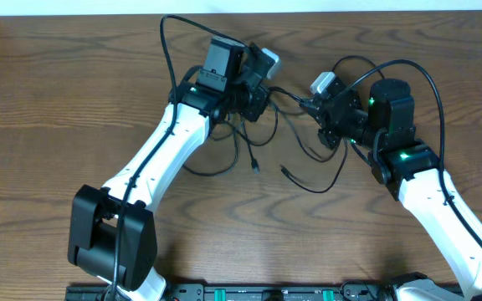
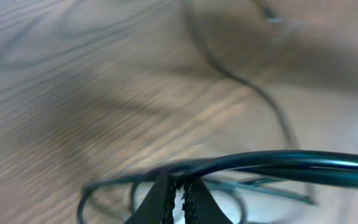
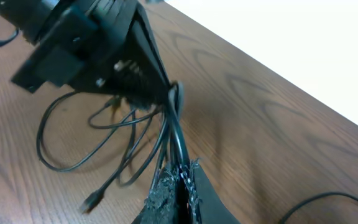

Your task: Untangle cables

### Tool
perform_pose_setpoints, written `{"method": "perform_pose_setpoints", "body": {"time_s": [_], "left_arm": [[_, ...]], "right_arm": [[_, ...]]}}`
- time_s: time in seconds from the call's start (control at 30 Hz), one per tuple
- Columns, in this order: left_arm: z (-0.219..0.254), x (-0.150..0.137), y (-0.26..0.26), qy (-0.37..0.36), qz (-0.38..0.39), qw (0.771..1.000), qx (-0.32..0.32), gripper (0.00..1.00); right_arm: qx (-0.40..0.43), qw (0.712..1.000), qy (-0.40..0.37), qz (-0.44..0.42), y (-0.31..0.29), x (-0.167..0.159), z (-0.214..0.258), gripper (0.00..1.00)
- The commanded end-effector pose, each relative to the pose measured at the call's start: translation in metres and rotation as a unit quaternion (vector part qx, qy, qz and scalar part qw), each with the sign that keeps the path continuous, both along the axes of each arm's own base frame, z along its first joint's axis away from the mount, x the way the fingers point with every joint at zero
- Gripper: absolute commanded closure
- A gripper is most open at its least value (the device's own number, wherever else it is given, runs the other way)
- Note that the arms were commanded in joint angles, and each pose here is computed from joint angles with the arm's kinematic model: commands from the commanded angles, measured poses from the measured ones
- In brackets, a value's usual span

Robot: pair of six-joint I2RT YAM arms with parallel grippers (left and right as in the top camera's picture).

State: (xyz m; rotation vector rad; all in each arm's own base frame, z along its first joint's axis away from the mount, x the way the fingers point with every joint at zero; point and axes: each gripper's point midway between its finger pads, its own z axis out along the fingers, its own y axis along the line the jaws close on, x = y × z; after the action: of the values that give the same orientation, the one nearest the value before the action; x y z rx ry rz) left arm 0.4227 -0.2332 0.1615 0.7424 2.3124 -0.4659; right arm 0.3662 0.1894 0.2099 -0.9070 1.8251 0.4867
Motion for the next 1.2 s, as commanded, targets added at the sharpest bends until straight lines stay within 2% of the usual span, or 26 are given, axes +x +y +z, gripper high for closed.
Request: {"method": "perform_pose_setpoints", "body": {"time_s": [0.0,0.07,0.33,0.43,0.53,0.57,0.63,0.67,0.7,0.73,0.83,1.17], "left_arm": [[-0.006,0.034,0.065,-0.025,0.186,0.979,0.080,0.92],[-0.005,0.039,0.080,-0.030,0.223,0.970,0.092,0.92],[-0.008,0.041,0.101,-0.010,0.264,0.961,0.079,0.92],[-0.010,0.036,0.080,0.011,0.218,0.975,0.044,0.92],[-0.007,0.018,0.041,0.033,0.100,0.994,-0.006,0.92],[-0.005,0.013,0.031,0.040,0.071,0.996,-0.023,0.87],[-0.001,0.001,0.013,0.052,0.016,0.997,-0.056,0.68],[0.002,-0.006,0.004,0.057,-0.011,0.996,-0.071,0.53],[0.003,-0.008,0.002,0.059,-0.019,0.995,-0.075,0.50],[0.004,-0.012,-0.003,0.062,-0.031,0.994,-0.081,0.42],[0.004,-0.017,-0.009,0.065,-0.041,0.994,-0.083,0.36],[0.006,-0.021,-0.024,0.039,-0.070,0.994,-0.068,0.35]], "right_arm": [[0.004,1.000,-0.001,-0.012,-0.004,0.001,0.005,0.99],[0.004,1.000,-0.001,-0.012,-0.004,0.001,0.005,0.99],[0.002,1.000,0.005,-0.011,-0.004,-0.001,0.002,0.99],[0.005,1.000,0.004,-0.007,-0.002,-0.001,0.004,0.99],[0.005,1.000,0.003,-0.007,-0.002,-0.001,0.004,0.99],[0.005,1.000,0.003,-0.007,-0.002,-0.001,0.004,0.99],[0.006,1.000,0.004,-0.005,-0.002,-0.002,0.004,0.99],[0.007,1.000,0.004,-0.003,-0.001,-0.002,0.004,0.99],[0.007,1.000,0.004,-0.003,-0.001,-0.002,0.004,0.99],[0.009,1.000,0.004,0.001,0.000,-0.003,0.005,0.99],[0.018,1.000,0.006,0.017,0.004,-0.007,0.006,0.99],[0.048,0.997,0.012,0.062,0.017,-0.019,0.014,0.99]]}}
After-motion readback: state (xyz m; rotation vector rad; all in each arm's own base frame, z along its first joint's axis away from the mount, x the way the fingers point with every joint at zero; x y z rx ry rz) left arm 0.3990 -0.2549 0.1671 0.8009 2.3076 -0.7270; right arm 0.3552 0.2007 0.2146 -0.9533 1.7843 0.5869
